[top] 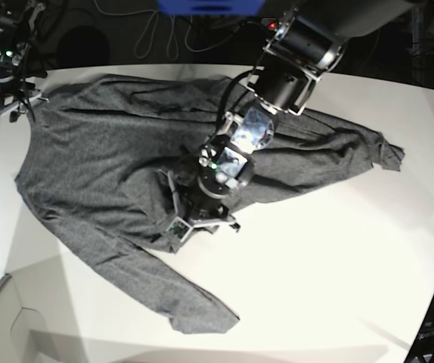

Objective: Layout the t-shirt on the table in an organized manner, then fold the t-shirt properly
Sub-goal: 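Drag the grasped fabric with the left gripper across the shirt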

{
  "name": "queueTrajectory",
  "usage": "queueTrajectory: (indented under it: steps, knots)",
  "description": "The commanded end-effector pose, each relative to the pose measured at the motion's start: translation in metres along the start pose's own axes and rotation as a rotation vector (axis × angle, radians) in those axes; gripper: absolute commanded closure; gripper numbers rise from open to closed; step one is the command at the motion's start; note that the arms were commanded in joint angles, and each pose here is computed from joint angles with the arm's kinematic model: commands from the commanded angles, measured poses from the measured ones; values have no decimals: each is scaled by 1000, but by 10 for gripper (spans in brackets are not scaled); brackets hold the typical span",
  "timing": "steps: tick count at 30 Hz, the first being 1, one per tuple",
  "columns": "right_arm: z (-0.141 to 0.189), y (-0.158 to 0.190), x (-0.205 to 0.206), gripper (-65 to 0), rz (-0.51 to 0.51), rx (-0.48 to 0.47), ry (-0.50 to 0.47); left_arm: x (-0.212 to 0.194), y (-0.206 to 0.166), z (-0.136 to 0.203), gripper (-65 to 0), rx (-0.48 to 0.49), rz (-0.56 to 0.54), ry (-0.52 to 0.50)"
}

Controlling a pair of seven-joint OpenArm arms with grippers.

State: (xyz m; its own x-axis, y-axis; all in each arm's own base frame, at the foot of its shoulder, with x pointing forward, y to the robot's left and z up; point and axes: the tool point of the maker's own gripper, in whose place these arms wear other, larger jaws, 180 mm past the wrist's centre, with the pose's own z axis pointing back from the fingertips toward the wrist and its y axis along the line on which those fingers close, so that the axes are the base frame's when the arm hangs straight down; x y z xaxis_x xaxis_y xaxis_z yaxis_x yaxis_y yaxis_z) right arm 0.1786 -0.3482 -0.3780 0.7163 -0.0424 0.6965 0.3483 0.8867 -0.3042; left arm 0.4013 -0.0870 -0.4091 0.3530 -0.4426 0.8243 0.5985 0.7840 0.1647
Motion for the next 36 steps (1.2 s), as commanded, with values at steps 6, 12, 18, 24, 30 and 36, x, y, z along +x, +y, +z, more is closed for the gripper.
queueTrajectory:
  steps: [6,12,18,24,30,36]
  knots:
    - [2,-6,12,-261,13,-15,-43,28,5,-1,-189,11,-3,-69]
    - [2,-6,13,-261,12,-15,-45,27,4,-1,-161,10,-2,-66]
    - [2,-5,14,-261,12,-13,-47,58,1,16,0,21,4,-169]
    - [1,-5,14,-261,11,-13,-47,79,6,27,-2,39,11,-227]
    - [1,-5,14,-261,11,-13,-47,96,63,49,-2,161,79,-301]
    - [1,-5,14,-261,11,-13,-47,78,148,73,-2,339,151,-300]
